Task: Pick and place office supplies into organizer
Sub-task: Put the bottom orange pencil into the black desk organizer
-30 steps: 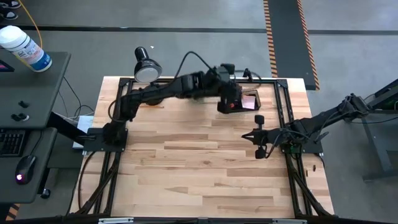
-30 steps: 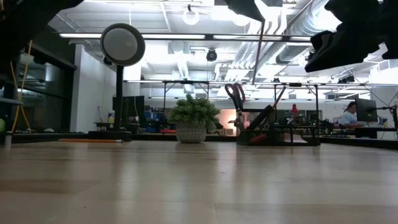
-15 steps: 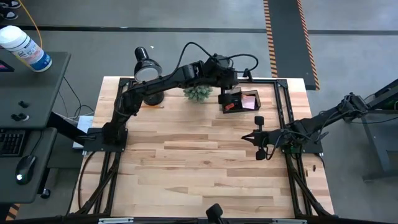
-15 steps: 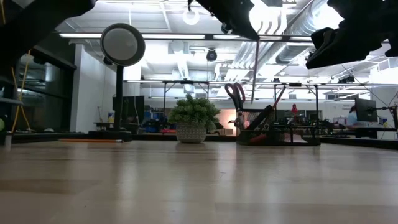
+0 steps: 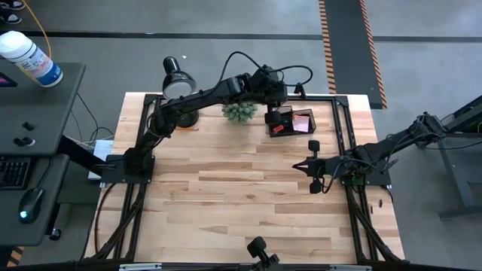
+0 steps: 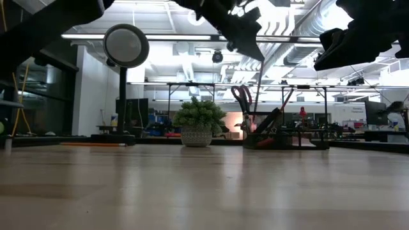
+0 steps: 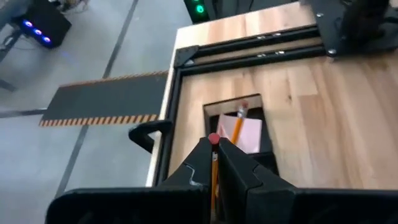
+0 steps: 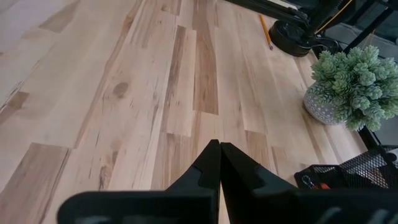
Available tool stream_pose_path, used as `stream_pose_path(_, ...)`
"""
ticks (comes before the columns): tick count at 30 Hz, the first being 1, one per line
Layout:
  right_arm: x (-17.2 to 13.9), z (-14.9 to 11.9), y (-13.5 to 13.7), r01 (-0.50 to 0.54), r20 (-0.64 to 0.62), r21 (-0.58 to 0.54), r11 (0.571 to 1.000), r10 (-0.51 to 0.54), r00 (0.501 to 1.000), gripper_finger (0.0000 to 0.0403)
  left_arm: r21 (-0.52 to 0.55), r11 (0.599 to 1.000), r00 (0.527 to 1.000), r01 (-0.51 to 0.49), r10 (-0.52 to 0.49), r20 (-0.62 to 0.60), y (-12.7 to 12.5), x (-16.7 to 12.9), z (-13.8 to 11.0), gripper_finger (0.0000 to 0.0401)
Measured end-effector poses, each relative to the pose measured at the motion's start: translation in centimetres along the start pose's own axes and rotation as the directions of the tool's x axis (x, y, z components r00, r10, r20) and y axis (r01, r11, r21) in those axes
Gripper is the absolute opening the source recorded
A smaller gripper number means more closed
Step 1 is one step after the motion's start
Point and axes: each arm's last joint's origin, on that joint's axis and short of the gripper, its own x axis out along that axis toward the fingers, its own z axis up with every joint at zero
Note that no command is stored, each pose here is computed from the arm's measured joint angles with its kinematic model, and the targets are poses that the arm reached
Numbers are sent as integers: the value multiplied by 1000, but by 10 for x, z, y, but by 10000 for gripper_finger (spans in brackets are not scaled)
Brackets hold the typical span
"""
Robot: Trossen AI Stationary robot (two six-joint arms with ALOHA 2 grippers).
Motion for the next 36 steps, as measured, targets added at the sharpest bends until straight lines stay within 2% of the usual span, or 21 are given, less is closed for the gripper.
stream_pose_path(3, 0, 0, 0, 0, 0, 0, 1000, 0, 1000, 0, -11, 1000, 1000, 8, -8, -30, 6, 6, -9, 0)
stream_pose_path(5, 0, 0, 0, 0, 0, 0, 1000, 0, 1000, 0, -17, 1000, 1000, 18, -18, -2, 5, 15, -10, 0)
stream_pose_path(10, 0, 0, 0, 0, 0, 0, 1000, 0, 1000, 0, -73, 995, 998, 68, -66, 22, 10, 28, -18, 0)
stream_pose_path(12, 0, 0, 0, 0, 0, 0, 1000, 0, 1000, 0, -110, 991, 996, 82, -83, -10, 14, 32, -26, 0)
stream_pose_path(15, 0, 0, 0, -2, 0, 0, 1000, 2, 1000, 0, -131, 989, 997, 70, -72, -11, 18, 39, -31, 0)
stream_pose_path(21, 0, 0, 0, -1, 0, 0, 1000, 1, 1000, 0, -142, 989, 998, 43, -48, -33, 25, 40, -36, 0)
stream_pose_path(30, 0, 0, 0, -1, 0, 0, 1000, 1, 1000, 0, -149, 985, 995, 86, -92, -31, 26, 40, -38, 2)
stream_pose_path(36, 0, 0, 0, 0, 0, 0, 1000, 0, 1000, 0, -134, 988, 995, 83, -88, -36, 26, 40, -39, 22)
